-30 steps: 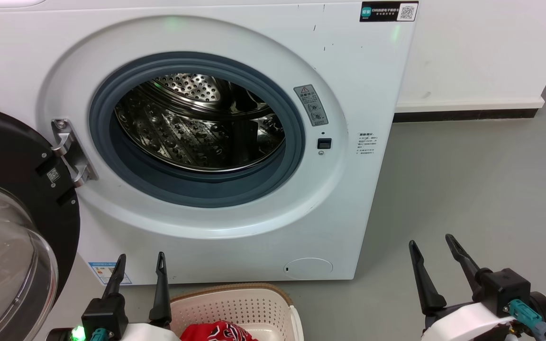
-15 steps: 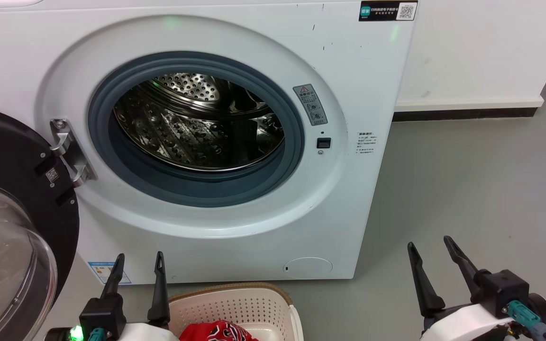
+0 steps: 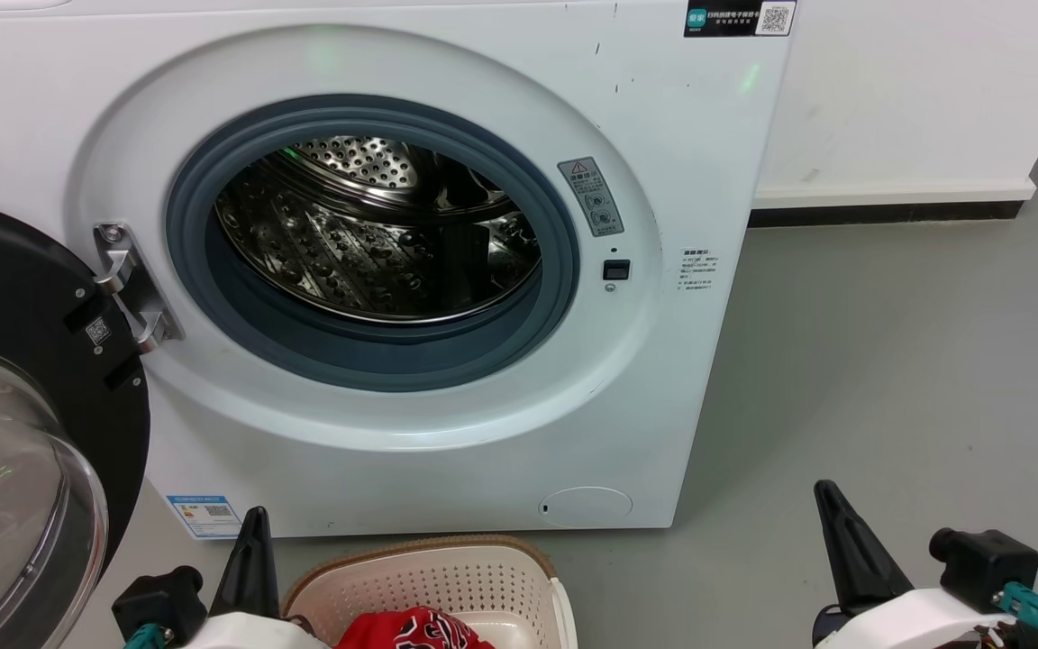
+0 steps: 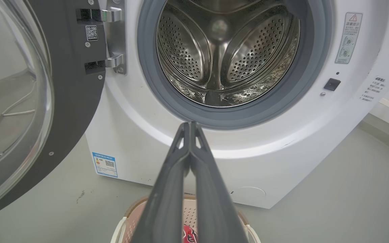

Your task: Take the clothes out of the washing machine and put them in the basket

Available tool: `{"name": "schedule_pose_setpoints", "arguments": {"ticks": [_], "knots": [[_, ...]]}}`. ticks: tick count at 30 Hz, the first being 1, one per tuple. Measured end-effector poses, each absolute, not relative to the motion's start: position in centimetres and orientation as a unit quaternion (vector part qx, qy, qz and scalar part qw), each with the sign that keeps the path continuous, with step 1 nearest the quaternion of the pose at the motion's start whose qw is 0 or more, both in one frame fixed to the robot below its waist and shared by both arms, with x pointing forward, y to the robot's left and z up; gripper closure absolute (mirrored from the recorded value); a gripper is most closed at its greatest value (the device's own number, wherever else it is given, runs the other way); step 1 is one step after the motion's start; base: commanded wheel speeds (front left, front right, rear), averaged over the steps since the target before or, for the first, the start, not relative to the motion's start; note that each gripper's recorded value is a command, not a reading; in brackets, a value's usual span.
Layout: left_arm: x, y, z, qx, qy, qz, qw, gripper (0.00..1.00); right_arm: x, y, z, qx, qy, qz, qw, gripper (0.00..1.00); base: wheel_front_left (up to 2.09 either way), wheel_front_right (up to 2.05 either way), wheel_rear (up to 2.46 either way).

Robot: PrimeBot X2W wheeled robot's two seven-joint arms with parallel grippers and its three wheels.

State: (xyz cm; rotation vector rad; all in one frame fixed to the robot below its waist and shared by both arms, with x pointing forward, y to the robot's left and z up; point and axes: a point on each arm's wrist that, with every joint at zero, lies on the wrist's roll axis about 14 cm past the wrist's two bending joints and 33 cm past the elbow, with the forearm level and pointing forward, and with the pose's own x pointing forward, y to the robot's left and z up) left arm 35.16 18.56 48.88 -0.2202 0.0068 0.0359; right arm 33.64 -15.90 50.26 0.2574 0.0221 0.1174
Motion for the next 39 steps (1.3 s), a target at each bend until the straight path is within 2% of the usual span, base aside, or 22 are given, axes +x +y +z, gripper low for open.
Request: {"name": "schedule_pose_setpoints", "arguments": {"ticks": [16,39], "knots": [[35.8,19.1,48.7,-0.252,0.019,0.033,0.967,1.0,34.7,-16.9,50.4,0.266,0.012,0.04,0.963,1.0,0.0,0.0,0.0],[36.7,19.4,48.6,-0.412,0.03,0.037,0.91,1.0,35.8,-18.1,50.4,0.419,0.015,0.019,0.908,1.0,0.0,0.0,0.0]]}}
